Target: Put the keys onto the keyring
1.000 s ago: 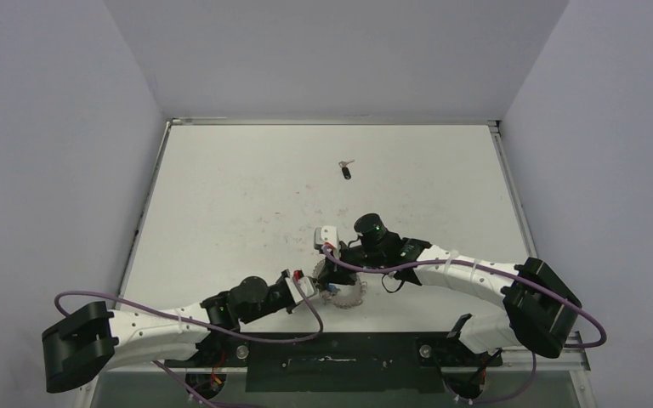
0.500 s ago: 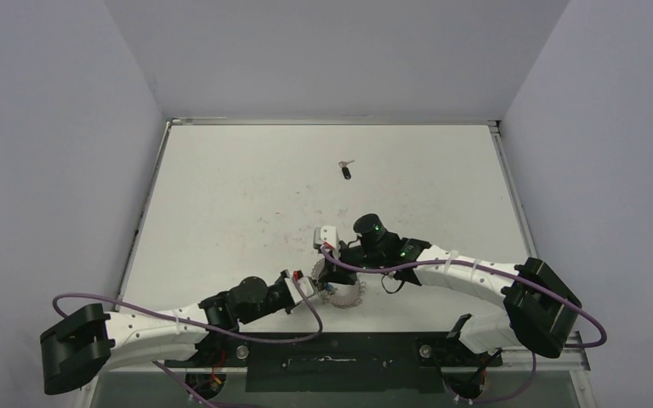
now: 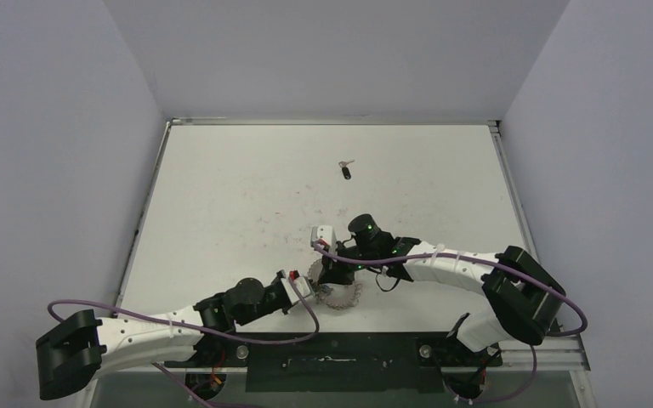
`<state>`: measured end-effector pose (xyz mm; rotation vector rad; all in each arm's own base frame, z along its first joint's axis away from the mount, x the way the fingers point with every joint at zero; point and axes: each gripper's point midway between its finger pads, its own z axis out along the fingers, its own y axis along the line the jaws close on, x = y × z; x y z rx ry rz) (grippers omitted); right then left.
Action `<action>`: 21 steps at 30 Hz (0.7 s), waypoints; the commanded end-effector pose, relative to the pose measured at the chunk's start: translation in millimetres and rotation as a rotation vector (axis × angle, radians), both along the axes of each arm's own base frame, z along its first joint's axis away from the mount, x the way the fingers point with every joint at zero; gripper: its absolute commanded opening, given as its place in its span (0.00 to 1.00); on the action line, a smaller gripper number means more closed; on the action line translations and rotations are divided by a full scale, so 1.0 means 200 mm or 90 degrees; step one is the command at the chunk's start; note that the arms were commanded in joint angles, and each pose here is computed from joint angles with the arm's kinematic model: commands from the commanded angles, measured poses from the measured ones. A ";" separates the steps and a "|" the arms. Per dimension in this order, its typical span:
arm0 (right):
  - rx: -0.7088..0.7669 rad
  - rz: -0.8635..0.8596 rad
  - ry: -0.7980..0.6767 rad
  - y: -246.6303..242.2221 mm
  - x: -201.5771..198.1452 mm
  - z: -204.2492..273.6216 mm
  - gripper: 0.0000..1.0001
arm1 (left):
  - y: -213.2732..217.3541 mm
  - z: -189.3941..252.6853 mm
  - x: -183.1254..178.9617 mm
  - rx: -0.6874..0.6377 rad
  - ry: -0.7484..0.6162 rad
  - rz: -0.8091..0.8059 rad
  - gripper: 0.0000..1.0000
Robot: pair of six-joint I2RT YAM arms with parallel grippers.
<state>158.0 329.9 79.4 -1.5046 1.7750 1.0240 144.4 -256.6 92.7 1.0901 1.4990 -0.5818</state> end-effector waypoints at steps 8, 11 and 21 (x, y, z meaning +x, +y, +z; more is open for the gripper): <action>-0.010 -0.016 -0.017 -0.01 0.07 -0.06 0.00 | -0.03 0.19 0.04 -0.095 -0.036 0.021 0.00; 0.021 0.001 -0.050 -0.01 0.06 -0.02 0.12 | -0.03 0.20 0.04 -0.109 -0.040 0.024 0.00; 0.163 0.019 -0.192 -0.03 0.04 0.22 0.50 | -0.04 0.22 0.00 -0.120 -0.048 -0.010 0.00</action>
